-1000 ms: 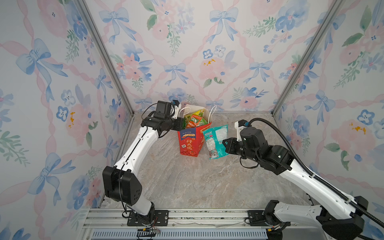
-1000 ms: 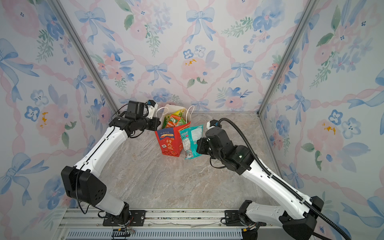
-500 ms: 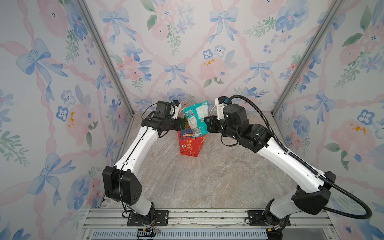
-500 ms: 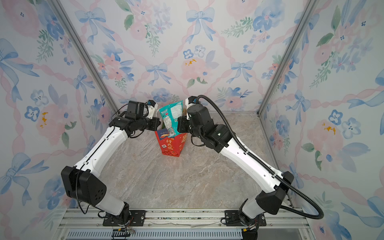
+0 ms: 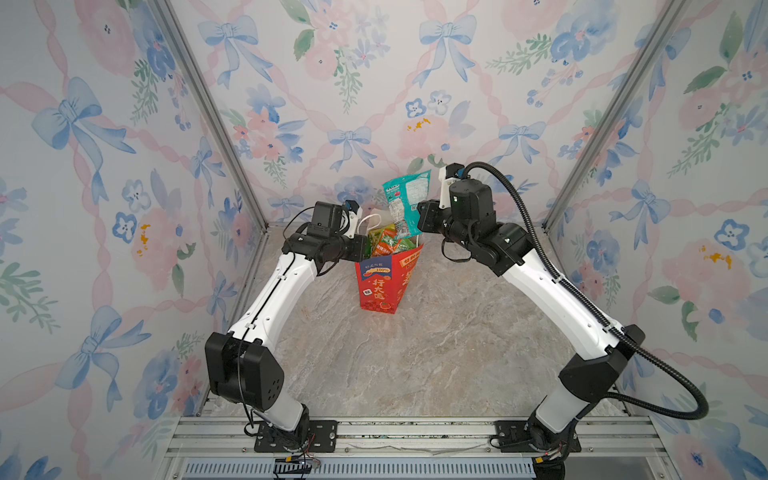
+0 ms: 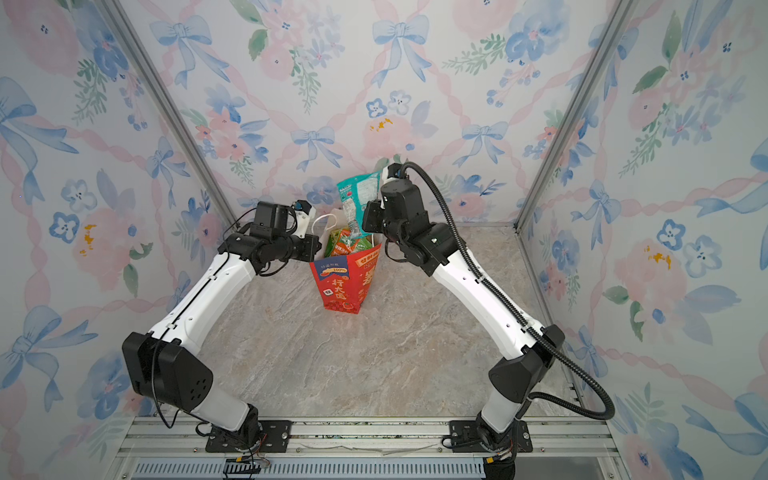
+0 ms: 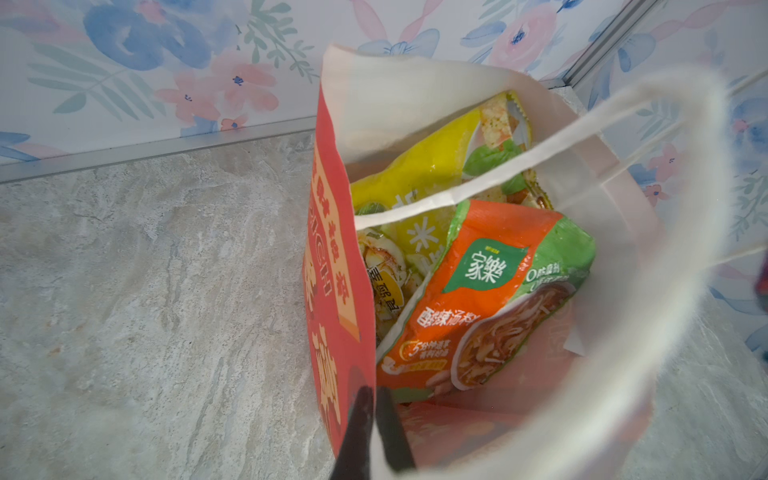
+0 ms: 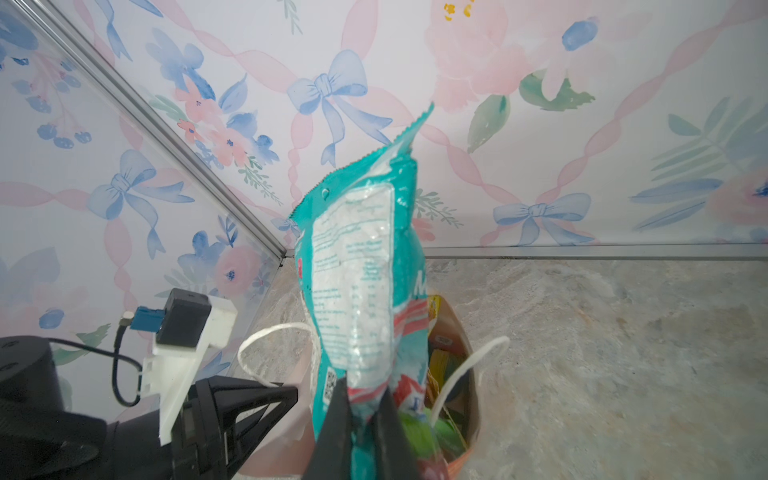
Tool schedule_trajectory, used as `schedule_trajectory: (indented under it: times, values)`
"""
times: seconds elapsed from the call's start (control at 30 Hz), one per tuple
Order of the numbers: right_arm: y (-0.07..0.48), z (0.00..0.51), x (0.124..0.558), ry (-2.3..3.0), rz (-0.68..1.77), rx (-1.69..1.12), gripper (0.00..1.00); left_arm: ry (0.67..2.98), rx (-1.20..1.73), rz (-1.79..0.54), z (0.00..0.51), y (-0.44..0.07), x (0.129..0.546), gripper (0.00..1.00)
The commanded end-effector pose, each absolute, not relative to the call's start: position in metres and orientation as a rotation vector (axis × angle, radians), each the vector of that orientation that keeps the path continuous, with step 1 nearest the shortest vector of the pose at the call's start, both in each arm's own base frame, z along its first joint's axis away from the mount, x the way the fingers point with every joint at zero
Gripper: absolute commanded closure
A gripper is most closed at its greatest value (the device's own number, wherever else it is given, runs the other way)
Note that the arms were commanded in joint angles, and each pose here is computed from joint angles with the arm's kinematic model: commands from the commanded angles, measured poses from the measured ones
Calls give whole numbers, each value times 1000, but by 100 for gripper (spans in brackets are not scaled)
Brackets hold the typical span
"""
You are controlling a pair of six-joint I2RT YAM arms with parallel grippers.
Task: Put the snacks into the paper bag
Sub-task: 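Lift the teal candy bag and carry it above the paper bag, then lower the teal candy bag into the paper bag and open the right gripper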
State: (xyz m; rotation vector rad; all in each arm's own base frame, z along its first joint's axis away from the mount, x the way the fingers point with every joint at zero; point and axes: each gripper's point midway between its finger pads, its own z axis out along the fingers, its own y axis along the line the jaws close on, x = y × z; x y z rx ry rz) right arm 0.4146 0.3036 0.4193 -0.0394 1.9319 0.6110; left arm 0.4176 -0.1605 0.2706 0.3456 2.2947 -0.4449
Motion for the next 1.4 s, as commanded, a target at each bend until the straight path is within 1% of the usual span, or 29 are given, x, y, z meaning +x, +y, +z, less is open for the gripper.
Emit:
schedule_trajectory:
  times: [0.0, 0.13, 0.27, 0.3, 0.33, 0.43, 0.47, 0.53, 0.57, 0.63, 0.73, 0.8, 1.0, 1.23, 1.37]
  values:
    - [314, 416, 434, 1915, 595, -32, 100, 2294, 359, -471, 275, -162, 409, 100]
    - [327, 391, 447, 1962, 576, -16, 100, 2296, 360, -470, 274, -162, 409, 100]
    - [335, 367, 449, 1999, 560, -2, 100, 2295, 361, -470, 274, -163, 409, 100]
    - [336, 364, 449, 2004, 562, 1, 96, 2294, 362, -468, 274, -162, 409, 100]
    - [338, 363, 448, 2007, 570, -4, 88, 2294, 363, -467, 275, -162, 409, 100]
    - [342, 375, 440, 1988, 575, -48, 51, 2295, 362, -467, 274, -162, 410, 100]
    - [343, 383, 437, 1970, 560, -71, 43, 2295, 362, -468, 274, -163, 410, 100]
    - [343, 399, 429, 1937, 516, -120, 37, 2296, 362, -469, 274, -163, 410, 100]
    - [343, 408, 425, 1917, 492, -149, 37, 2295, 362, -470, 274, -163, 410, 100]
    - [347, 419, 418, 1886, 454, -207, 39, 2296, 360, -471, 274, -163, 410, 100]
    - [351, 425, 412, 1870, 388, -272, 50, 2295, 359, -470, 274, -163, 410, 100]
    - [353, 424, 412, 1884, 362, -304, 54, 2296, 360, -470, 274, -163, 410, 100]
    - [362, 398, 422, 1978, 276, -403, 61, 2297, 360, -469, 274, -163, 410, 100]
    - [366, 356, 437, 2091, 264, -444, 66, 2295, 360, -466, 274, -162, 410, 100]
    - [366, 329, 449, 2152, 268, -436, 67, 2296, 360, -469, 274, -162, 410, 100]
